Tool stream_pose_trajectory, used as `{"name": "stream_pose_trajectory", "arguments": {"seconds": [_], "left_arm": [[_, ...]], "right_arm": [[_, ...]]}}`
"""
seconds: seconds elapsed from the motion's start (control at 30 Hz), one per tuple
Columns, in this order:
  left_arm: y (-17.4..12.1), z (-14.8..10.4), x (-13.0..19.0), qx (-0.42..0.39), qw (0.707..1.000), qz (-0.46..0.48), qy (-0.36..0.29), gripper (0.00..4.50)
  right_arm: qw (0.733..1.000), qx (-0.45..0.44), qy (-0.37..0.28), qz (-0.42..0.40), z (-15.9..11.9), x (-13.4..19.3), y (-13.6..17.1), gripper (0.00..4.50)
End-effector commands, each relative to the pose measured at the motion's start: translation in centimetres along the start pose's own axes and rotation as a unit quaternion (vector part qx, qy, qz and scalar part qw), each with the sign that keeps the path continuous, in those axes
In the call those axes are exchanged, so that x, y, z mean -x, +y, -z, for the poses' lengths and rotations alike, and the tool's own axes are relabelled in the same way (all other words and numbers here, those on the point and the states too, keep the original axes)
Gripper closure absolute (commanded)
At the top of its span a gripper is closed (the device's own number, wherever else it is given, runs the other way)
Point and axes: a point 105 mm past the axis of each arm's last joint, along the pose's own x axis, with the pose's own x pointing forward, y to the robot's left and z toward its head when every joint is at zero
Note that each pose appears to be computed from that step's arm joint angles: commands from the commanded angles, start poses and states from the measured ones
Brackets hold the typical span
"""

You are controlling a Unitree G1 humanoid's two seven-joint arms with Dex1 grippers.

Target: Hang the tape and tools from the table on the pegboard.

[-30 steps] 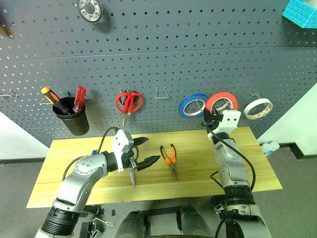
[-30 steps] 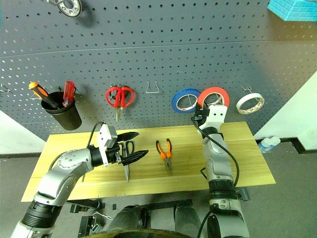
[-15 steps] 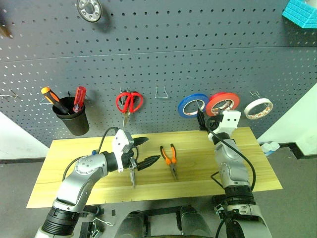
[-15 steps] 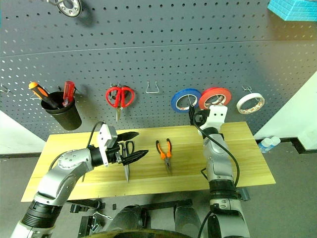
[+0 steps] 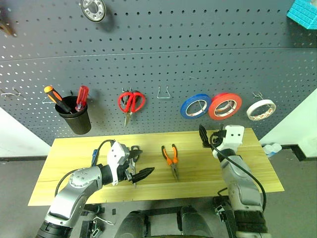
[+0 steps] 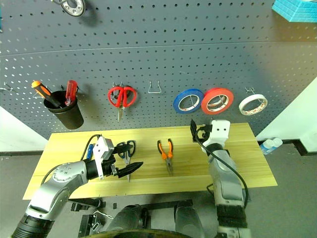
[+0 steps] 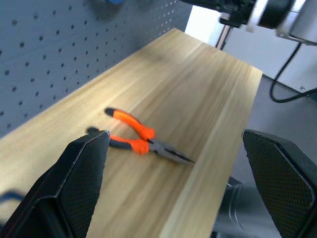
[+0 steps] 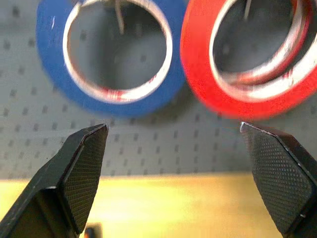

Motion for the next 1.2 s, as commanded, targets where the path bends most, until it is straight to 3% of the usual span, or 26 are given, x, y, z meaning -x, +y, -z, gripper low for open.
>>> {"name": "stream_pose_trajectory", "arguments": {"seconds": [0.03,0.43,1.2], "left_arm": [[0.4,-0.1,0.9,-0.021,1.0,-0.022,0.007,0.0],[1.2,2.2,2.7,0.001,0.996,-0.084,0.033,0.0],[-1.3,2.9,4.7,0.038,0.991,-0.116,0.045,0.0]], "right_arm": [[1.0,-0.007,0.0,-0.02,-0.9,1.2,1.4,0.03],[0.982,-0.04,0.133,-0.131,2.9,4.2,8.6,0.03],[0.974,0.001,0.194,-0.116,5.2,0.5,10.2,0.03]]}}
